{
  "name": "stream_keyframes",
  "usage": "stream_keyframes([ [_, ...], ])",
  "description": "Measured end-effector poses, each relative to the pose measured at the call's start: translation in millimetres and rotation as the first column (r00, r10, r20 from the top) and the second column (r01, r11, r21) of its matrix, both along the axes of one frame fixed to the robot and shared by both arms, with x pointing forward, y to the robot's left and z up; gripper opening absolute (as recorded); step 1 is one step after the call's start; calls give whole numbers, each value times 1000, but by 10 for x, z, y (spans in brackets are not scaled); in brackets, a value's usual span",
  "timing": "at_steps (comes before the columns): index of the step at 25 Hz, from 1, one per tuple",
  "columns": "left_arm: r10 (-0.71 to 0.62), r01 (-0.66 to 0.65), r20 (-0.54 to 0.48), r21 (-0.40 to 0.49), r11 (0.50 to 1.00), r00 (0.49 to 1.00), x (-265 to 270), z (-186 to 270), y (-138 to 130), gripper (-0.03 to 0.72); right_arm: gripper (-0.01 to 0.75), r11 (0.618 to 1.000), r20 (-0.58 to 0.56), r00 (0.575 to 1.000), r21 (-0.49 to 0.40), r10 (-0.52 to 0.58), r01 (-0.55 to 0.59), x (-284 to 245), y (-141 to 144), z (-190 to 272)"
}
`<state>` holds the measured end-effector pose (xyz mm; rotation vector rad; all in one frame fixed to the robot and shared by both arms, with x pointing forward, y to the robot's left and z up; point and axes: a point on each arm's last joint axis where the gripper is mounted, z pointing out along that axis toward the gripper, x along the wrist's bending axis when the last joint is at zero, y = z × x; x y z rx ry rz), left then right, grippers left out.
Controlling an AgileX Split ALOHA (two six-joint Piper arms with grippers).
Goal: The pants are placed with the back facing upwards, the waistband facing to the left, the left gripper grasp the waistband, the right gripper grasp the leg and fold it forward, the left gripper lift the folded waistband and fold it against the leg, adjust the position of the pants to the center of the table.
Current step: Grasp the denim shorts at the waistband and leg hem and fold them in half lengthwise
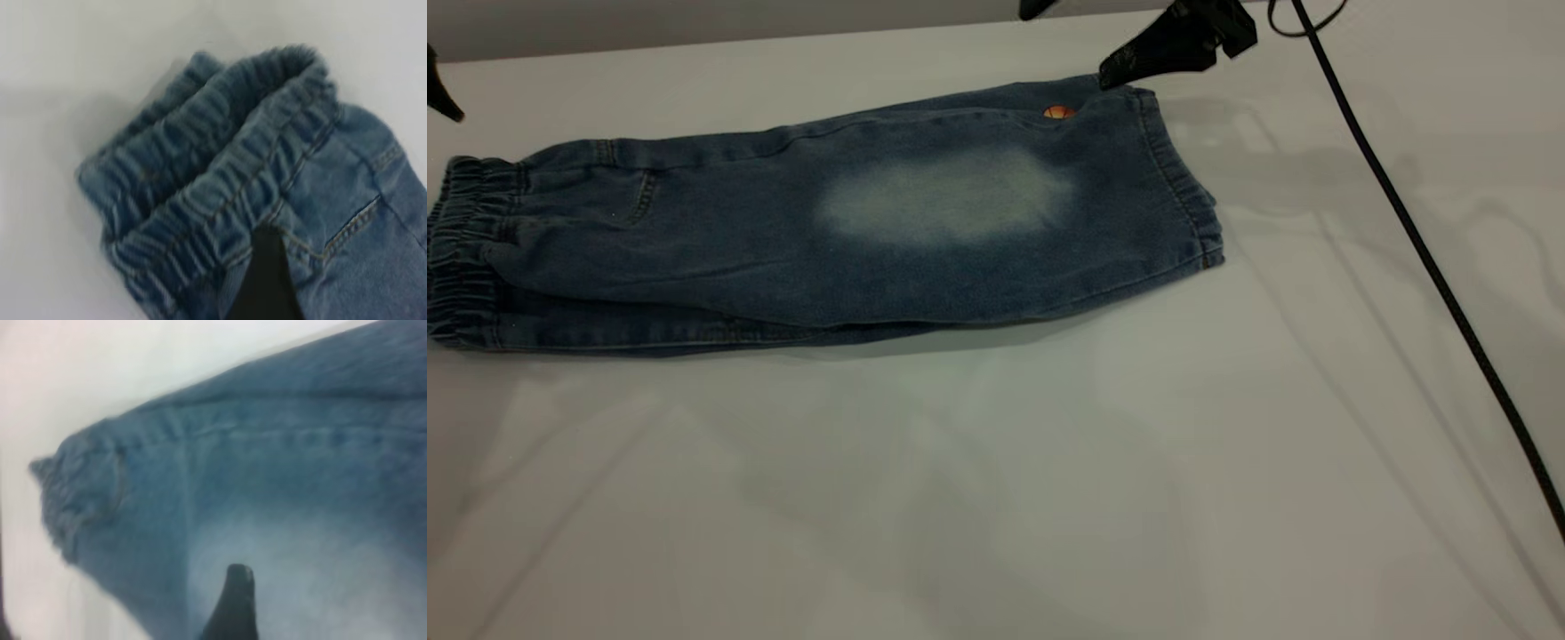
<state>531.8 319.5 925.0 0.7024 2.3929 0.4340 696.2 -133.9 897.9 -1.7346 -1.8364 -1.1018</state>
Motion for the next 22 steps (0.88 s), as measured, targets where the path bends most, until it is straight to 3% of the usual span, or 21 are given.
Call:
stream_keyframes([
  [7,-233,232,-9,159,960,972,20,136,199,523,534,980,-21,983,90,182,-179,-152,71,98],
  [10,-266,266,-24,187,946,964,-12,135,383,523,510,965,-46,970,125,239,-232,-211,88,119],
  [16,-314,318,-48,130,939,948,-140,21,784,524,505,962,-57,967,139,246,-237,-223,93,123],
  [22,-399,406,-165,8,914,902,-283,-295,965,524,505,958,-63,964,146,257,-246,-235,99,125],
])
